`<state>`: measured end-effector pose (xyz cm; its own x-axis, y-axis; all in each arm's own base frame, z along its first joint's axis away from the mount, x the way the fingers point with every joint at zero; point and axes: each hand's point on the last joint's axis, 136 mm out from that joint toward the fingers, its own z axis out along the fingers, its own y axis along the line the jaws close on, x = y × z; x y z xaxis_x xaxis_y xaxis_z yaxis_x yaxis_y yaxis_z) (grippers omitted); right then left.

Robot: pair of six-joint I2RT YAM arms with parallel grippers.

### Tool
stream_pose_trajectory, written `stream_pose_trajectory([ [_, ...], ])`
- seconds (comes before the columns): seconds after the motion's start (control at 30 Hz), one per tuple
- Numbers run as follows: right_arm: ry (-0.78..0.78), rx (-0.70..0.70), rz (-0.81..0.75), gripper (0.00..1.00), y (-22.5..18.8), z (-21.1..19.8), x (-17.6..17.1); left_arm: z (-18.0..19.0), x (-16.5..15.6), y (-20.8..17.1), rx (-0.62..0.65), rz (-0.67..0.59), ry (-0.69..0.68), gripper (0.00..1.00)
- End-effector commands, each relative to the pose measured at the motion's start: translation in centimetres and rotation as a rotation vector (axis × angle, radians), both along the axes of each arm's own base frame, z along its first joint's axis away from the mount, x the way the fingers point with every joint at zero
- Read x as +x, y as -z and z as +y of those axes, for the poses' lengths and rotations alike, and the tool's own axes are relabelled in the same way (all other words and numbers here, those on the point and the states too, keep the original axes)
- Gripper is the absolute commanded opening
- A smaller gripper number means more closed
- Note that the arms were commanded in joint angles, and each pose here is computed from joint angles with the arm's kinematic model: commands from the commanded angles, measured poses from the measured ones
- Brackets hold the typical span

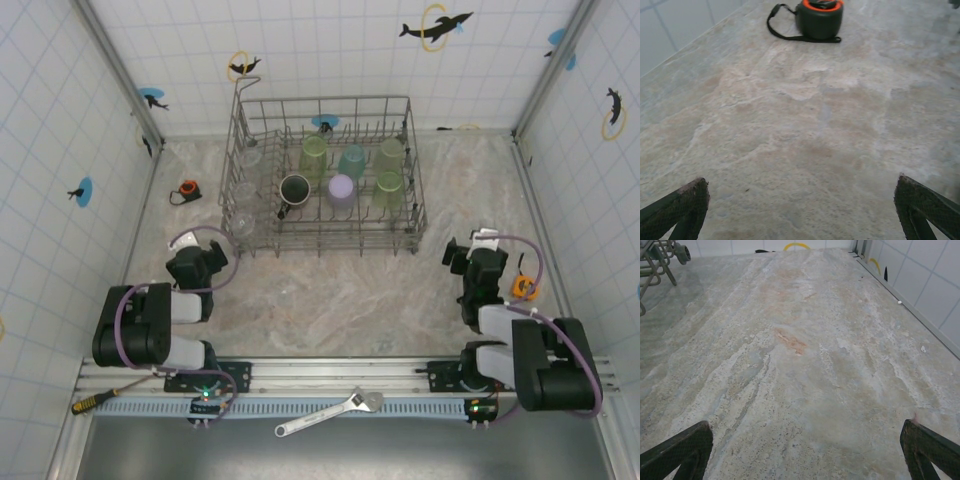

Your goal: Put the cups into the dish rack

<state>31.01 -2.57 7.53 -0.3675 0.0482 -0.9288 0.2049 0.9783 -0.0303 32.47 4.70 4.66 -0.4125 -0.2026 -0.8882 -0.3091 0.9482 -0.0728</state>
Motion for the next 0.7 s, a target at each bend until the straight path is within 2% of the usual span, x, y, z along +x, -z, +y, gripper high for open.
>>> stream_pose_trajectory([
  [0.0,0.041,0.012,-0.090,1.00,-1.1,-0.6,-0.2,-1.1,0.4,-0.4,0.012,-0.024,0.089,0.98],
  [0.17,0.060,0.026,-0.102,1.00,-0.5,-0.8,-0.8,-2.3,0.7,-0.7,0.022,-0.042,0.171,0.97],
  [0.33,0.041,0.029,-0.097,1.00,0.1,-0.4,-1.0,-2.6,0.3,-0.9,0.042,-0.094,0.196,0.98],
  [0.67,0.095,0.017,-0.185,1.00,-0.6,-1.3,-3.2,-2.8,-0.1,-0.8,0.042,-0.092,0.212,0.98],
])
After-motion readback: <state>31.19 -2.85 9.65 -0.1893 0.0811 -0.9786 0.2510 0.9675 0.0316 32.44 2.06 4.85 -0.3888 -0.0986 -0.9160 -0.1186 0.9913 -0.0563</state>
